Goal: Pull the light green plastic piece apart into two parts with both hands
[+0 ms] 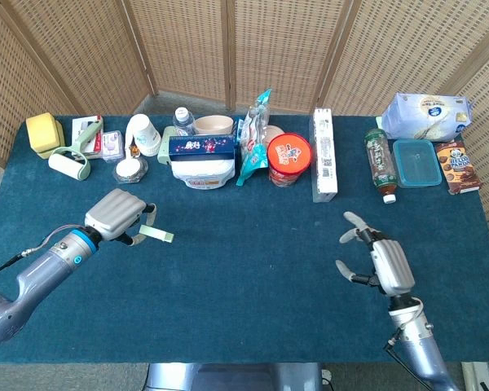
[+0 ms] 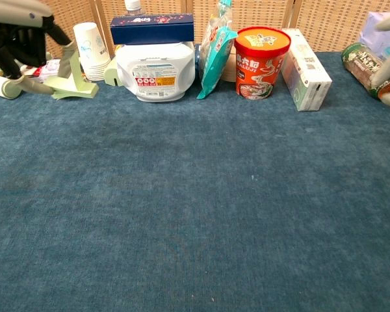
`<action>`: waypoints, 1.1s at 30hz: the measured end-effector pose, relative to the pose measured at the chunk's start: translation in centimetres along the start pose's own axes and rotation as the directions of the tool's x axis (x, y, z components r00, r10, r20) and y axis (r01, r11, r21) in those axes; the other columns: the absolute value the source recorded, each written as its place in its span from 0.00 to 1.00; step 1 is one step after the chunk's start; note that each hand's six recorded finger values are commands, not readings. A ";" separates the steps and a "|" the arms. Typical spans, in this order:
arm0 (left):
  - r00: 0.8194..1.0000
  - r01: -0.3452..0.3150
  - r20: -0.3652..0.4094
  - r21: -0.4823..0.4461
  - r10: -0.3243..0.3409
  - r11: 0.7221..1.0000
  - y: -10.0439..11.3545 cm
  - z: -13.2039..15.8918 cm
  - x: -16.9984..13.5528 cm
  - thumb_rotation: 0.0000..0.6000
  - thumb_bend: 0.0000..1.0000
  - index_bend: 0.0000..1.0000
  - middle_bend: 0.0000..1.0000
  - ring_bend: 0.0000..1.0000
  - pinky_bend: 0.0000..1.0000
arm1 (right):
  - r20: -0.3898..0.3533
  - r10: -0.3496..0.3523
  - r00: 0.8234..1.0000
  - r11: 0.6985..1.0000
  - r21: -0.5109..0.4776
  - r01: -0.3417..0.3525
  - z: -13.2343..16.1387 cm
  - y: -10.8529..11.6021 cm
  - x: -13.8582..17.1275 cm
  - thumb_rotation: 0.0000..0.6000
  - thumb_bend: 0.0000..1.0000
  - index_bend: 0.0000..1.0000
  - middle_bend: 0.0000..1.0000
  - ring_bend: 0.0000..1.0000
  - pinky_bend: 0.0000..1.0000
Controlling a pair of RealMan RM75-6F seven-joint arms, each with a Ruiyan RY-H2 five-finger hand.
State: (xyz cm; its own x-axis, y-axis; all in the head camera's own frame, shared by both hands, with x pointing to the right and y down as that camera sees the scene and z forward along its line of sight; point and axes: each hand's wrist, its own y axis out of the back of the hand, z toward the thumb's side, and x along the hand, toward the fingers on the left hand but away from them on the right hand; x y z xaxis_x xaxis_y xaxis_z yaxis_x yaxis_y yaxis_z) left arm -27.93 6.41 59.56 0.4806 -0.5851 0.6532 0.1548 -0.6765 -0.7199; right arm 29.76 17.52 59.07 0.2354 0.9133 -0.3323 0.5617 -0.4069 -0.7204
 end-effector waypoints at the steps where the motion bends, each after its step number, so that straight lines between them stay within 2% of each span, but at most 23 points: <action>1: 1.000 0.006 0.007 -0.001 -0.006 1.000 0.2 0.3 0.1 1.00 0.35 0.60 1.00 1.00 1.00 | -0.014 -0.007 1.000 1.000 -0.006 0.007 0.3 -0.1 -0.3 0.96 0.31 0.23 0.57 0.44 0.45; 5: 0.999 0.024 0.034 -0.007 -0.024 1.000 1.0 1.3 0.7 1.00 0.35 0.60 1.00 1.00 1.00 | -0.049 -0.030 0.998 0.999 -0.020 0.029 1.0 -0.6 -1.3 0.96 0.31 0.29 0.61 0.47 0.48; 10: 0.997 0.036 0.065 -0.002 -0.036 0.999 1.5 2.6 1.4 1.00 0.35 0.60 1.00 1.00 1.00 | -0.080 -0.019 0.997 0.999 -0.047 0.016 1.9 -1.8 -2.3 0.96 0.31 0.32 0.64 0.50 0.50; 13: 0.995 0.046 0.085 0.001 -0.046 0.999 1.8 3.5 2.1 1.00 0.35 0.60 1.00 1.00 1.00 | -0.089 -0.025 0.996 0.996 -0.084 0.017 2.4 -2.1 -2.6 0.96 0.30 0.33 0.69 0.58 0.52; 18: 0.992 0.050 0.114 0.008 -0.050 0.999 2.2 4.9 3.3 1.00 0.35 0.60 1.00 1.00 1.00 | -0.098 -0.032 0.995 0.998 -0.049 0.027 2.9 -2.9 -3.4 0.96 0.30 0.38 0.91 0.82 0.75; 21: 0.991 0.052 0.120 0.011 -0.053 0.999 2.2 5.4 3.6 1.00 0.35 0.60 1.00 1.00 1.00 | -0.106 -0.034 0.994 0.999 -0.007 0.033 2.9 -3.5 -3.9 0.96 0.30 0.41 0.99 0.91 0.83; 26: 0.991 0.060 0.121 0.023 -0.063 0.998 2.1 5.7 3.9 1.00 0.35 0.60 1.00 1.00 1.00 | -0.121 -0.033 0.992 0.999 0.014 0.035 2.9 -4.2 -4.8 0.96 0.30 0.45 1.00 0.97 0.84; 33: 0.990 0.069 0.124 0.028 -0.072 0.997 2.2 6.2 4.4 1.00 0.35 0.60 1.00 1.00 1.00 | -0.140 -0.011 0.990 1.000 0.000 0.011 3.4 -5.2 -5.2 0.97 0.30 0.44 1.00 0.97 0.84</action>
State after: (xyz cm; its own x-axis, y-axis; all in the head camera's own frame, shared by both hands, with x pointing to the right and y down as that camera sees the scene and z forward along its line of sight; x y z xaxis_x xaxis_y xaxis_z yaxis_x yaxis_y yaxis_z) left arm -20.15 5.10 59.43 0.5713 -0.4750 0.6693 0.2116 -0.7027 -0.6793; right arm 22.89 14.82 62.46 0.3382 0.9111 -0.2357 0.5640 -0.3967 -0.7242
